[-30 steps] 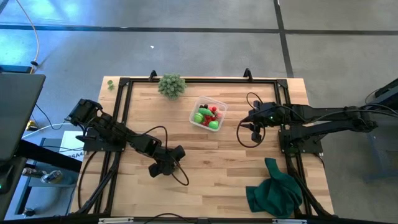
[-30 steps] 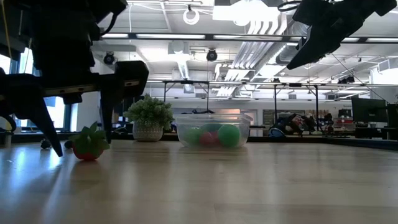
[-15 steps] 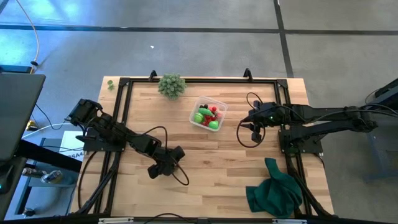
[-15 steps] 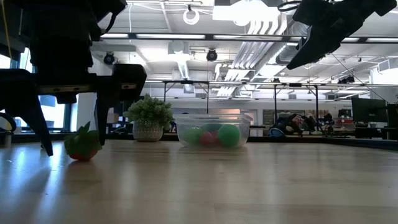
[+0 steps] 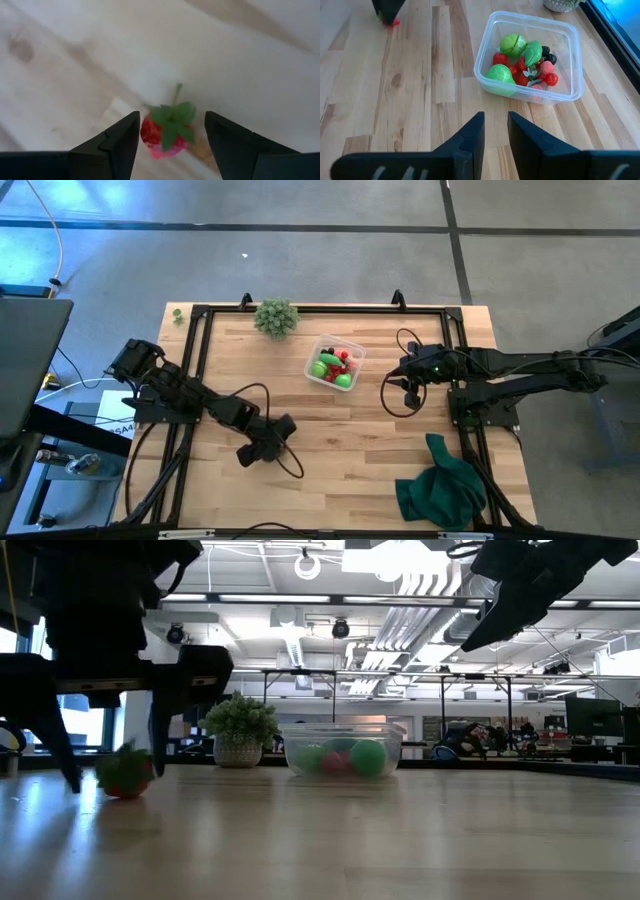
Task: Pick and placing Produce into tupperware
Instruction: Put the strawberry into the transparent container
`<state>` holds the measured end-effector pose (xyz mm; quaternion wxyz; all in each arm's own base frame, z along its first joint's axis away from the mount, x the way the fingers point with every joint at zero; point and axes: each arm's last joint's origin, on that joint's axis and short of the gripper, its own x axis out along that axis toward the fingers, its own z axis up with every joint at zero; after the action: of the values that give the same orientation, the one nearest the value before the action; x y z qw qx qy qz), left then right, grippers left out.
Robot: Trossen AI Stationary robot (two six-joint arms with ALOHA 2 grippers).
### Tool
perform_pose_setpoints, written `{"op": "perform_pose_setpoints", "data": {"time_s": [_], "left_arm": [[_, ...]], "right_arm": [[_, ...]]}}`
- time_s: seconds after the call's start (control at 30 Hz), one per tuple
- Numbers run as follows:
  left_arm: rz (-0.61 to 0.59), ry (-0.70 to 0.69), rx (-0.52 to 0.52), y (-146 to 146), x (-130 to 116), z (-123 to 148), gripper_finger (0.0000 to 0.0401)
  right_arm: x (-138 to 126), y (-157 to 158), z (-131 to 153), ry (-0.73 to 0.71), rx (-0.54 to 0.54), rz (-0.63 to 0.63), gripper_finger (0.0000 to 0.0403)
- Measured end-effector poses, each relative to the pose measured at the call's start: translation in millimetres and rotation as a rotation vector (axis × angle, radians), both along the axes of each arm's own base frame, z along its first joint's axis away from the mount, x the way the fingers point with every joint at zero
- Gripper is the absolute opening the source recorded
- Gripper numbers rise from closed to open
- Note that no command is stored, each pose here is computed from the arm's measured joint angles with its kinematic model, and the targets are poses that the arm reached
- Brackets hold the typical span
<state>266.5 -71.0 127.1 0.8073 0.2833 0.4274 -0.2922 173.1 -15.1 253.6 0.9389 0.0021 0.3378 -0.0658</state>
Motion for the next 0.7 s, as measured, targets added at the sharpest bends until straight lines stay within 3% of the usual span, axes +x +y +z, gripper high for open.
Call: {"op": "perform_pose_setpoints", "data": {"time_s": [0.27,0.7], "left_arm": [[0.005,0.001,0.01,0.5,-0.1,-0.2,0.0213],[0.006,0.009,0.013,0.7,-0.8,-0.6,0.0152]], "right_arm": [[0.0,0.0,0.0,0.0,0.0,0.0,0.0075],[0.0,-0.1,0.0,0.0,-0.003,-0.003,0.0075]]}}
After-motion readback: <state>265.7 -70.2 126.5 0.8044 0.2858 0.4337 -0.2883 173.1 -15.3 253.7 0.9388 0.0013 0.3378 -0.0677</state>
